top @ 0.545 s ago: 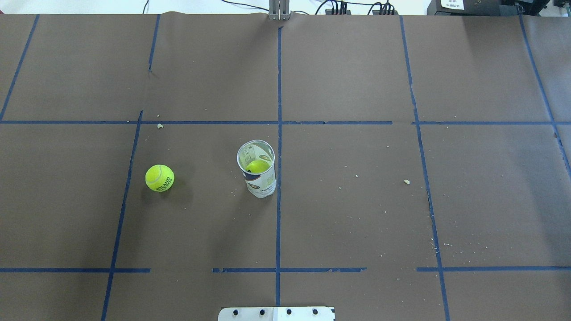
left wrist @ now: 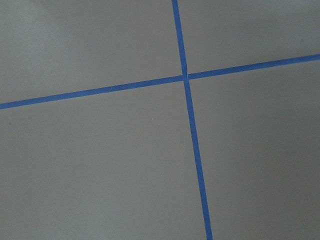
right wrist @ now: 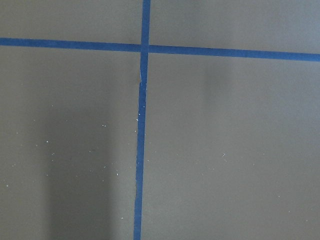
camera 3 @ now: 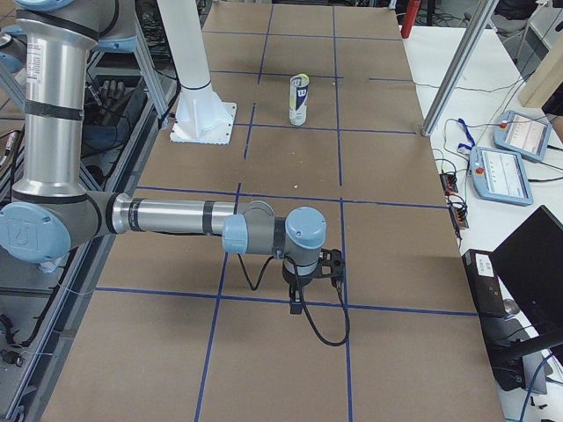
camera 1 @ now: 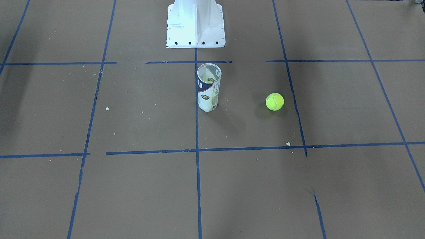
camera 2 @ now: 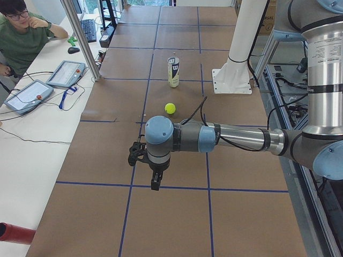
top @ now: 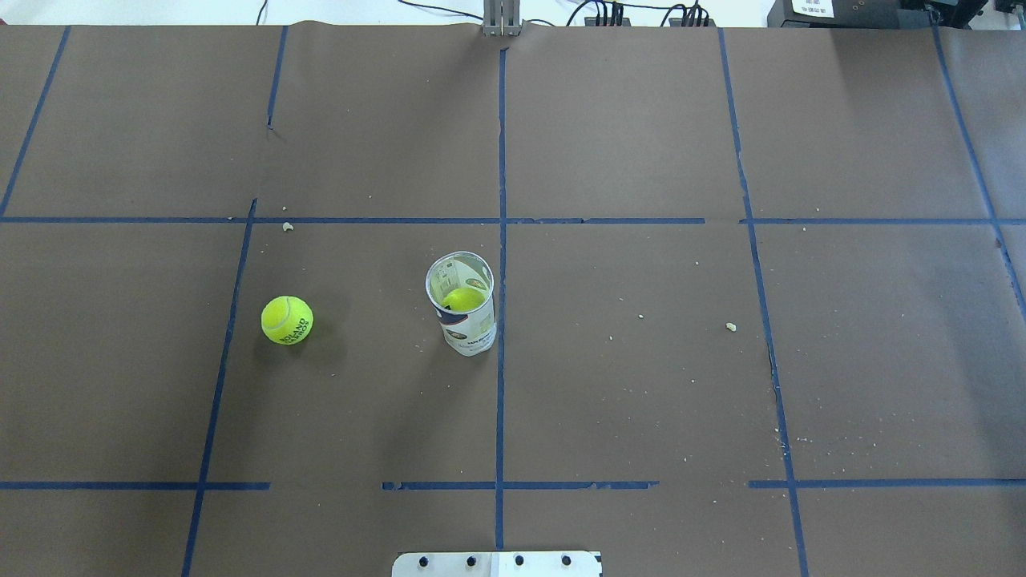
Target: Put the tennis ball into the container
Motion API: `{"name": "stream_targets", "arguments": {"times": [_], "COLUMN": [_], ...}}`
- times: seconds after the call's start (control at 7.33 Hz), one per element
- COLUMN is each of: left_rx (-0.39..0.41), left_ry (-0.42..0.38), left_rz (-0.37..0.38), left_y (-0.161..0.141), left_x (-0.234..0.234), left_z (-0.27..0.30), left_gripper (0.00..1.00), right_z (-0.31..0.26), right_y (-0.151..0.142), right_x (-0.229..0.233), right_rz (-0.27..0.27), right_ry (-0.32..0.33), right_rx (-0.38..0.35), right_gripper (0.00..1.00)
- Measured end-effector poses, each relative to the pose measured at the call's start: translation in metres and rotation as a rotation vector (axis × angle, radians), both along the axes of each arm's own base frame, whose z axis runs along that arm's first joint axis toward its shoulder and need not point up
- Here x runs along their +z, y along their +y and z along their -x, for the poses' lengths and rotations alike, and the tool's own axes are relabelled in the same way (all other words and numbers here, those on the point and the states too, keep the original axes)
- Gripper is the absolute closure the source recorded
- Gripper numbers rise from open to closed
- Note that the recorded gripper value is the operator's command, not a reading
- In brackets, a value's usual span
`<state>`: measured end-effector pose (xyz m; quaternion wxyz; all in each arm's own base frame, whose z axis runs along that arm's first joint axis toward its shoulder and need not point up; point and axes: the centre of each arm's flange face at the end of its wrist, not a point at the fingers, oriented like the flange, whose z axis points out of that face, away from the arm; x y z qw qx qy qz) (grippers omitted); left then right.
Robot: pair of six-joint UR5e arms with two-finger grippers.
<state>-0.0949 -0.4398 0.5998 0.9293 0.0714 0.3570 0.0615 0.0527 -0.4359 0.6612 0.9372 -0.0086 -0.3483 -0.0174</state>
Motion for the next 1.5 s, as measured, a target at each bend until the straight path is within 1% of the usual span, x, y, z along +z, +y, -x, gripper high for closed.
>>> {"name": "stream_targets", "arguments": {"times": [0.27,0.41,0.68,0.82,0.95,1.09,1.23,1.5], "left_rx": [-0.003,-0.009,-0.031,-0.034,-0.048,-0.076,-0.117,-0.186], "left_ry": [-0.008,-0.008,0.003,0.007,0.021,0.044,0.08,0.182], "left_rz": [-0.054,-0.067,-0.074,-0.097,-0.099,-0.068,-0.031,0.031], "left_y": [-0.026,-0.038,-0.045,-0.05,-0.056,-0.061,-0.065,-0.061], "left_x": [-0.023,-0.031,-0.042,-0.049,-0.06,-0.077,-0.1,-0.144], "left_z": [0.002,0.002,0.002,-0.003,-0.02,-0.049,-0.087,-0.174], "left_gripper": [0.0,0.0,0.0,0.0,0.0,0.0,0.0,0.0], "right_z": [0.0,0.0,0.0,0.0,0.0,0.0,0.0,0.0], "right_y": [0.0,-0.001,0.0,0.0,0.0,0.0,0.0,-0.001], "right_x": [0.0,-0.001,0.0,0.0,0.0,0.0,0.0,0.0], "right_rz": [-0.001,-0.001,0.0,0.001,0.0,0.0,0.0,-0.001], "right_ry": [0.0,0.0,0.0,0.0,0.0,0.0,0.0,0.0], "right_rx": [0.0,0.0,0.0,0.0,0.0,0.0,0.0,0.0], "right_gripper": [0.0,0.0,0.0,0.0,0.0,0.0,0.0,0.0]}}
